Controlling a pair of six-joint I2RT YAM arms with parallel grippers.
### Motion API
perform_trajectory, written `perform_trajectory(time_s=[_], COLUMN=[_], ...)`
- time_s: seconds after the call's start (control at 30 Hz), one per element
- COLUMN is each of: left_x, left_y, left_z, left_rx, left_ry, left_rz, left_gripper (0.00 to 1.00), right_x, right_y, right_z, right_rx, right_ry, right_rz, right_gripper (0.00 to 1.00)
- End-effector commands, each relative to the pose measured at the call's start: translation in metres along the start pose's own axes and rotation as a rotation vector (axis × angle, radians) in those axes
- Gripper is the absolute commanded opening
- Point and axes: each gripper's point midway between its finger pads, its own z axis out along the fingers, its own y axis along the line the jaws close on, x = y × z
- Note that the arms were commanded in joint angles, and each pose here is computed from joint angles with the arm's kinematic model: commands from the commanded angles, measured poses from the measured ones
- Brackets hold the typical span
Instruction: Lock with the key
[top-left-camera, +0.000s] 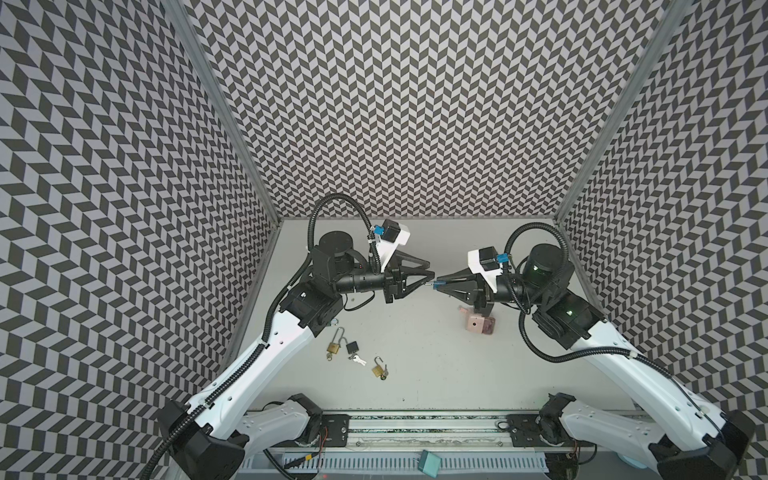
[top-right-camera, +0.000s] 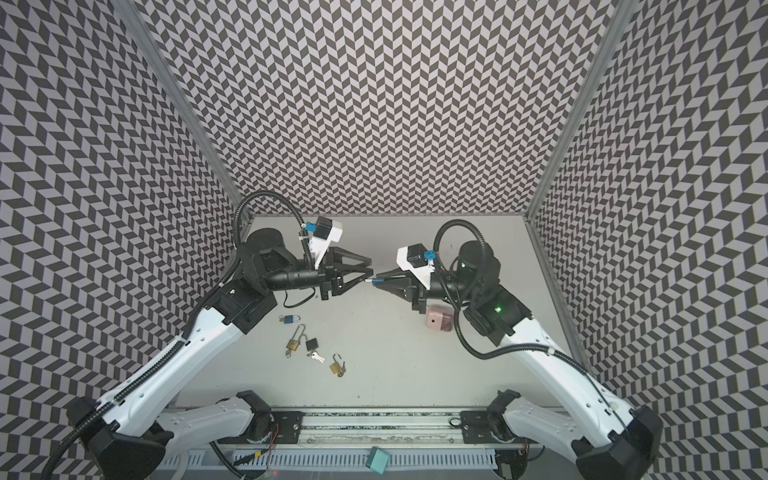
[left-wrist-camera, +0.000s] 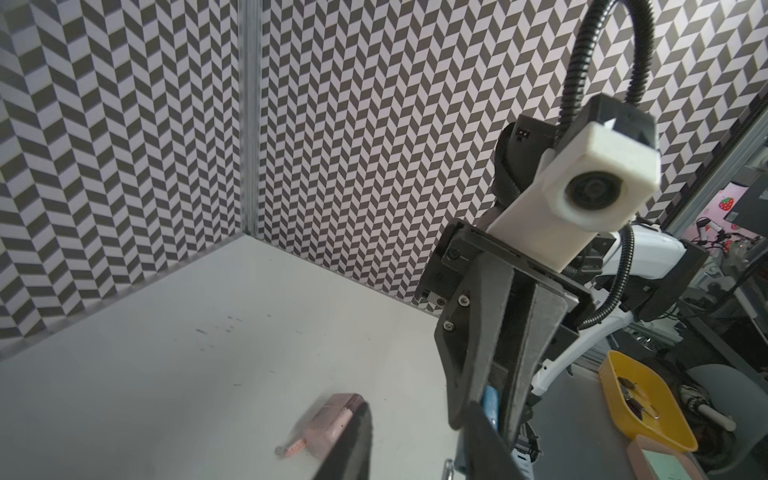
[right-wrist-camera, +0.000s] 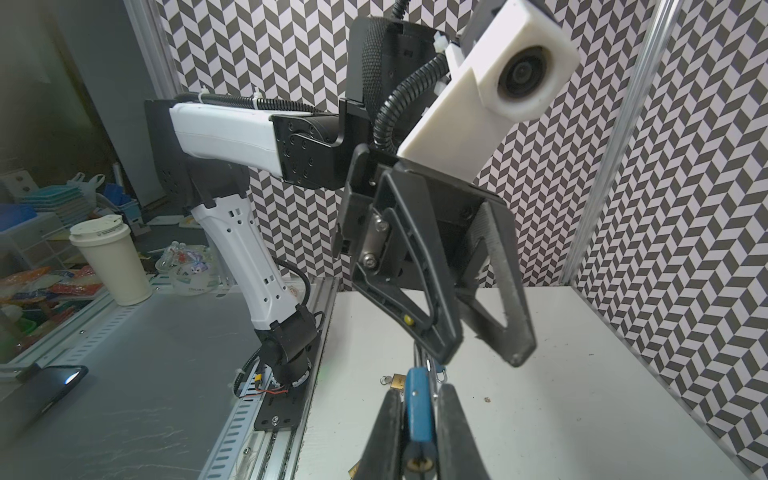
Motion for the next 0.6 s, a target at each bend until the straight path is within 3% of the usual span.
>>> perform_trajectory(time_s=[0.0, 0.17, 0.23, 0.43, 0.57], left_x=[-0.003, -0.001, -0.001, 0.0, -0.001], left_y=[-0.012, -0.023, -0.024, -0.021, -0.022], left_z=[-0.004, -0.006, -0.007, -0.008, -0.009], left_rx=[0.037, 0.092, 0.093, 0.075, 0.067], left_ry=[-0.008, -0.009, -0.01, -0.01, -0.016], left_rz=[0.027, 0.041, 0.044, 0.044, 0.051], left_gripper=[0.53, 0.62, 0.61, 0.37, 0.27], right_x=[-0.024, -0.027, -0.029, -0.032, -0.03], right_y=[0.006, 0.003, 0.003, 0.004, 0.004], right_z=[-0.007, -0.008, -0.009, -0.01, -0.01], right_rx=[0.009, 0.035, 0.041, 0.04, 0.043], right_ry=[-0.065, -0.07, -0.076, -0.079, -0.074], right_rz=[-0.092, -0.09, -0.094, -0.096, -0.091], right_gripper=[0.0, 0.0, 0.0, 0.0, 0.0])
